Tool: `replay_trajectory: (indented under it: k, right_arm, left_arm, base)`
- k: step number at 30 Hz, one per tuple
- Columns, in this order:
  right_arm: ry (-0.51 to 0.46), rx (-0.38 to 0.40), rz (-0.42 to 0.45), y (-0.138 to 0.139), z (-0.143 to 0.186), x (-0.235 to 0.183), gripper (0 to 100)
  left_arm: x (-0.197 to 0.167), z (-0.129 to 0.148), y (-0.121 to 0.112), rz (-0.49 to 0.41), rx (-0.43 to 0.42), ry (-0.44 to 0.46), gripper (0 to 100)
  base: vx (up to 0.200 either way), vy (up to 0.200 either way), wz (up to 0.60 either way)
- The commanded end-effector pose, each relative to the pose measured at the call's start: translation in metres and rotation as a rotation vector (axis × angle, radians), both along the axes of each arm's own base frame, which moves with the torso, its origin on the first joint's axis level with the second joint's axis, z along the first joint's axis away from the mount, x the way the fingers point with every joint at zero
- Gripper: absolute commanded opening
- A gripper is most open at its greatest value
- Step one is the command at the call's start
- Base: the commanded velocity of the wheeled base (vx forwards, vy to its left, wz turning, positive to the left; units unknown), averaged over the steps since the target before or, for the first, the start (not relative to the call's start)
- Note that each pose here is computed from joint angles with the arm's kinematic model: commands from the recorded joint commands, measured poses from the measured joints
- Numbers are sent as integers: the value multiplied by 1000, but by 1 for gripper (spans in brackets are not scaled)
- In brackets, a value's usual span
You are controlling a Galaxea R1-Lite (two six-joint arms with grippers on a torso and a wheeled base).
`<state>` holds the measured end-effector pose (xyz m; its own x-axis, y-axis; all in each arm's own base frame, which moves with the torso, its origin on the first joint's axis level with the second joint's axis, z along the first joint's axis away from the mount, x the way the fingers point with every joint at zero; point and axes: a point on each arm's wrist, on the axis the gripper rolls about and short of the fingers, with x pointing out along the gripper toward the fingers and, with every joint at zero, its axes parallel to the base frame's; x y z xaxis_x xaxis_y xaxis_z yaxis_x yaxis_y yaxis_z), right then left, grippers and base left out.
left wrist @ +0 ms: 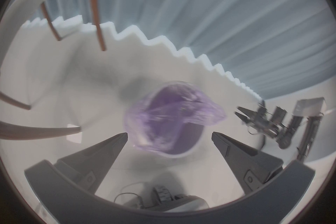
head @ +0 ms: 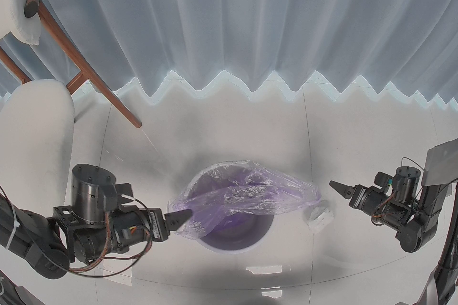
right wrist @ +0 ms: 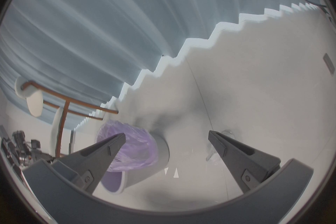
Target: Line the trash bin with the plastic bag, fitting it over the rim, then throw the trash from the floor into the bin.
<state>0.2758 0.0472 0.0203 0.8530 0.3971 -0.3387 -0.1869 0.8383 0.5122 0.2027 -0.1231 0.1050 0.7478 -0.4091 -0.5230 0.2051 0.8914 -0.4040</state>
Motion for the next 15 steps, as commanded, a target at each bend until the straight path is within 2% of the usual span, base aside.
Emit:
replay_trajectory:
  k: [1,2,3,6,8,13,15]
  right_arm:
    - [-65,93,-106,-9,46,-44,100]
    - [-67,94,-106,-9,47,-45,100]
    - [-58,88,-102,-10,49,-58,100]
    - [-50,87,-101,-12,52,-72,100]
    - [-60,97,-97,-11,56,-75,100]
    - [-101,99,-84,-10,64,-78,100]
    - [-110,110,-47,-2,66,-82,100]
  left_arm:
    - [0,-4,-53,-260,4,1,100]
    - [1,-5,-54,-265,10,0,100]
    - [12,-23,-59,-316,119,-4,100]
    - [30,-45,-56,-379,261,-32,100]
    - [40,-56,-52,-418,321,-52,100]
    - [55,-63,-57,-432,333,-82,100]
    - [66,-67,-58,-451,372,-114,100]
  base:
    - [0,0,0]
    - [0,0,0]
    - [0,0,0]
    - [0,0,0]
    - [0,0,0]
    - [0,0,0]
    - [0,0,0]
